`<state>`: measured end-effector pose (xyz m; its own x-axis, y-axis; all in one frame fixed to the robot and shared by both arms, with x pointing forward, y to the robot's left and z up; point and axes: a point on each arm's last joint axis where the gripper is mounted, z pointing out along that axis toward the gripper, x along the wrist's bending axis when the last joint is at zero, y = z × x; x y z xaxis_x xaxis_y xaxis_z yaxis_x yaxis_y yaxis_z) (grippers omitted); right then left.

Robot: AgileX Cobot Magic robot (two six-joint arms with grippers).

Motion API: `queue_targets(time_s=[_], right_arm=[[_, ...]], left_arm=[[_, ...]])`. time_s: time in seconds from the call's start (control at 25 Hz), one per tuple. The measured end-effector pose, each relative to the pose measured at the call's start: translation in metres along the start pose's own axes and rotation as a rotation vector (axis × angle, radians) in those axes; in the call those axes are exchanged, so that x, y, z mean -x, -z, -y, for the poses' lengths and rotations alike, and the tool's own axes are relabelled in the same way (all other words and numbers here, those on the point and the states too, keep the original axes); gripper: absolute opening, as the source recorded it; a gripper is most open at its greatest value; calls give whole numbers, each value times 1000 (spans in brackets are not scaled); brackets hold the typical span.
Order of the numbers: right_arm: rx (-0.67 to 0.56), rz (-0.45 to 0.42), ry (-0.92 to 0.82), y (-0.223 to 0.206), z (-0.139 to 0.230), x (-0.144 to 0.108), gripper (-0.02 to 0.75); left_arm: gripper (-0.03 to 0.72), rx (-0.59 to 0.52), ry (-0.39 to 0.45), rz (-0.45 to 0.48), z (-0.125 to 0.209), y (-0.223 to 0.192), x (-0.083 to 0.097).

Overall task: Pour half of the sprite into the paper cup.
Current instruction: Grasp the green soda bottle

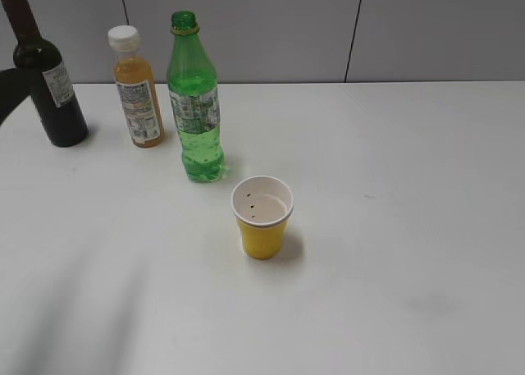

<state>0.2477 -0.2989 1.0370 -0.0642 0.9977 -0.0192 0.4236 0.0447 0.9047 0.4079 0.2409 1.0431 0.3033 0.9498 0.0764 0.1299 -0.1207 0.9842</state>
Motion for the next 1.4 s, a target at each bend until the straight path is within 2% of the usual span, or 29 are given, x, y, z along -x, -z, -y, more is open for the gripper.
queue_targets(time_s=[0.16, 0.44, 0.72, 1.0, 1.4], right_arm=[[0, 0, 0, 0, 0, 0, 591], [0, 0, 0, 0, 0, 0, 591], [0, 0, 0, 0, 0, 0, 591], [0, 0, 0, 0, 0, 0, 591], [0, 0, 0, 0, 0, 0, 591]], left_arm=[[587, 12, 20, -16, 11, -27, 3], [587, 54, 60, 85, 39, -68, 18], [589, 30, 52, 112, 71, -98, 25], [685, 2, 28, 177, 89, -129, 35], [693, 24, 34, 175, 97, -172, 40]])
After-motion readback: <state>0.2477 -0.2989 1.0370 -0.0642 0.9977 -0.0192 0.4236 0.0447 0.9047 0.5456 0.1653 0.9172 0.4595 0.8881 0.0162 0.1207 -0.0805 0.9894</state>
